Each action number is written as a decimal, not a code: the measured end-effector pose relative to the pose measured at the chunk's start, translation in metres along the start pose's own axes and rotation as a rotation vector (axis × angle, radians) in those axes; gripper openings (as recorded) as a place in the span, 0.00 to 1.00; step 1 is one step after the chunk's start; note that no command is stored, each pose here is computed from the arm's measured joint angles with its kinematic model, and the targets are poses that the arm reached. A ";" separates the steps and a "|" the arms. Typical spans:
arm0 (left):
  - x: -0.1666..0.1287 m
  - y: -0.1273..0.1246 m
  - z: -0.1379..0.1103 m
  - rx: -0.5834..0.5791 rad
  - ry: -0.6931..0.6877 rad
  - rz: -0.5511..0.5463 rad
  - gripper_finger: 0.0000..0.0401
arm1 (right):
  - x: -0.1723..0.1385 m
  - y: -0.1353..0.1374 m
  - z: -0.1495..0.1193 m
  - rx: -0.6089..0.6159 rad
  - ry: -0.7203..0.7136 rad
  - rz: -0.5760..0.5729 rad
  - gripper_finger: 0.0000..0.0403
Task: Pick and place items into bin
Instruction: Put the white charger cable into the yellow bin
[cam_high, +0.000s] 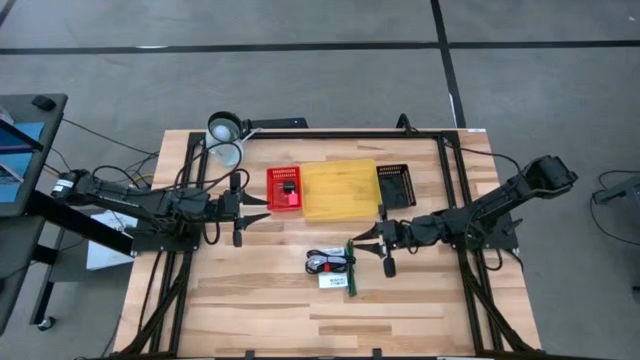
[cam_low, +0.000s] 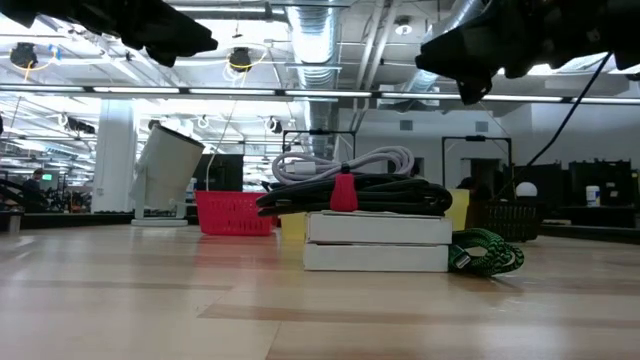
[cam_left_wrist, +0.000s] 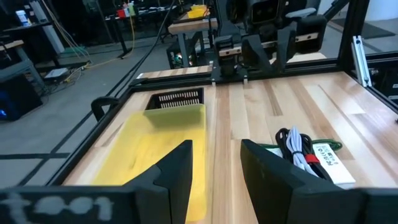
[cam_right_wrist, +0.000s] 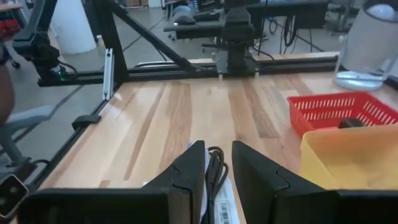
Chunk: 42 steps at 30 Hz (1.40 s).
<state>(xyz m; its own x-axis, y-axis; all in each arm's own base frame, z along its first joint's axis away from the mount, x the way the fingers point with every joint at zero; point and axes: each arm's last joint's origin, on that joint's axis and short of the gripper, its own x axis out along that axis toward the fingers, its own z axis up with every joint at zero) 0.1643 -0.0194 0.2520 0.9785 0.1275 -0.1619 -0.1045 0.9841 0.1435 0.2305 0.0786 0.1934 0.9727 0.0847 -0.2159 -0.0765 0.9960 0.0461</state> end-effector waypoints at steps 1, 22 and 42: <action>0.000 0.000 0.000 0.000 0.000 0.000 0.32 | 0.001 0.000 -0.001 0.012 0.000 0.000 0.19; 0.000 0.000 0.000 0.067 -0.001 0.000 0.32 | 0.051 0.018 -0.019 -0.022 0.199 0.004 0.19; 0.000 0.000 0.000 0.024 -0.001 -0.002 0.32 | 0.058 0.023 -0.007 -0.011 0.374 0.019 0.22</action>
<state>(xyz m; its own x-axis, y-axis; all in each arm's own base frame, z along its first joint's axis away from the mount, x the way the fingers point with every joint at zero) 0.1643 -0.0195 0.2522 0.9789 0.1252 -0.1614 -0.0981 0.9812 0.1663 0.2838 0.1066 0.1750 0.8242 0.1057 -0.5563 -0.0984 0.9942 0.0432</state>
